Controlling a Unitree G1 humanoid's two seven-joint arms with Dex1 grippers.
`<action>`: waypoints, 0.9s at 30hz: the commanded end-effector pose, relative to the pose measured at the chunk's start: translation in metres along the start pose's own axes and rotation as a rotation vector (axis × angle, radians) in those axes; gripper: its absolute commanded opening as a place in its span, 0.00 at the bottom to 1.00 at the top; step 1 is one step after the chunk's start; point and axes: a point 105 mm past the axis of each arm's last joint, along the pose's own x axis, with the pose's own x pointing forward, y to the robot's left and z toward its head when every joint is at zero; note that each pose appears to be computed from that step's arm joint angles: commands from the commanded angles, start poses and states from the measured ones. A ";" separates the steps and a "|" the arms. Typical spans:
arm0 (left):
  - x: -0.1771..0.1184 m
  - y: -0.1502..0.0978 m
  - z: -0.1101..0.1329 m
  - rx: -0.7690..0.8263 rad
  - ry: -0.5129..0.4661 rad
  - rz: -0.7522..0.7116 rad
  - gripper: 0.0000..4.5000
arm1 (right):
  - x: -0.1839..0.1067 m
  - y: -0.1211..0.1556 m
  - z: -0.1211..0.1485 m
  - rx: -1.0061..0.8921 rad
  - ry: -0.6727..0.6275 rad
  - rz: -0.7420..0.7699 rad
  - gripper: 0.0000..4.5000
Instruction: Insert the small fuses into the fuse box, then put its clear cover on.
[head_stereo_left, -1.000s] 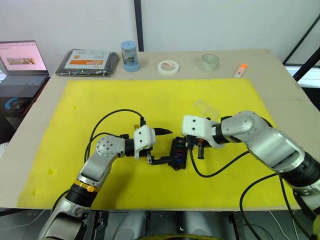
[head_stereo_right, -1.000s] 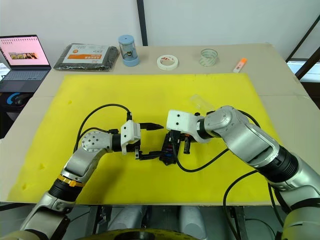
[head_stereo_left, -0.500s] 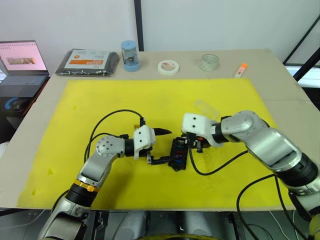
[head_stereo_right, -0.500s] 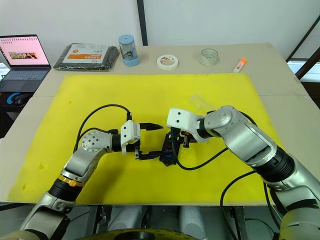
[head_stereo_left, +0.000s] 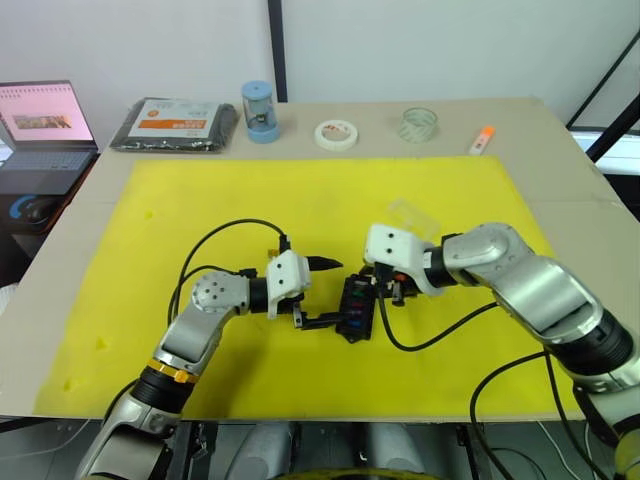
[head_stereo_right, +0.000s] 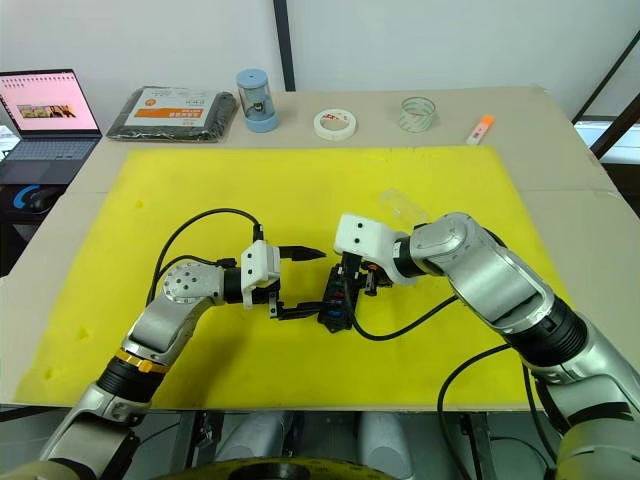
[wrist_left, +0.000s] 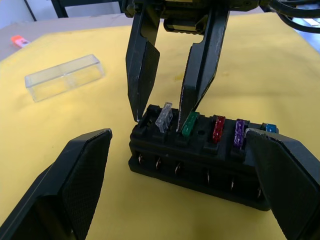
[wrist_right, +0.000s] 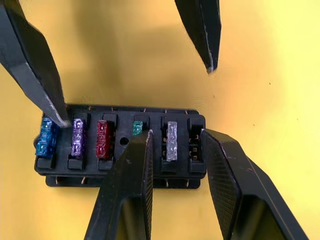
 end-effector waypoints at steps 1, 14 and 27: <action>-0.001 0.003 0.008 0.037 -0.013 -0.002 1.00 | -0.010 -0.007 0.014 -0.024 -0.077 -0.027 0.36; -0.001 0.004 0.008 0.034 -0.013 -0.001 1.00 | -0.021 -0.011 0.019 -0.007 -0.148 -0.040 0.36; -0.003 0.005 0.007 0.031 -0.004 -0.001 1.00 | -0.019 -0.003 0.013 0.002 -0.169 -0.003 0.01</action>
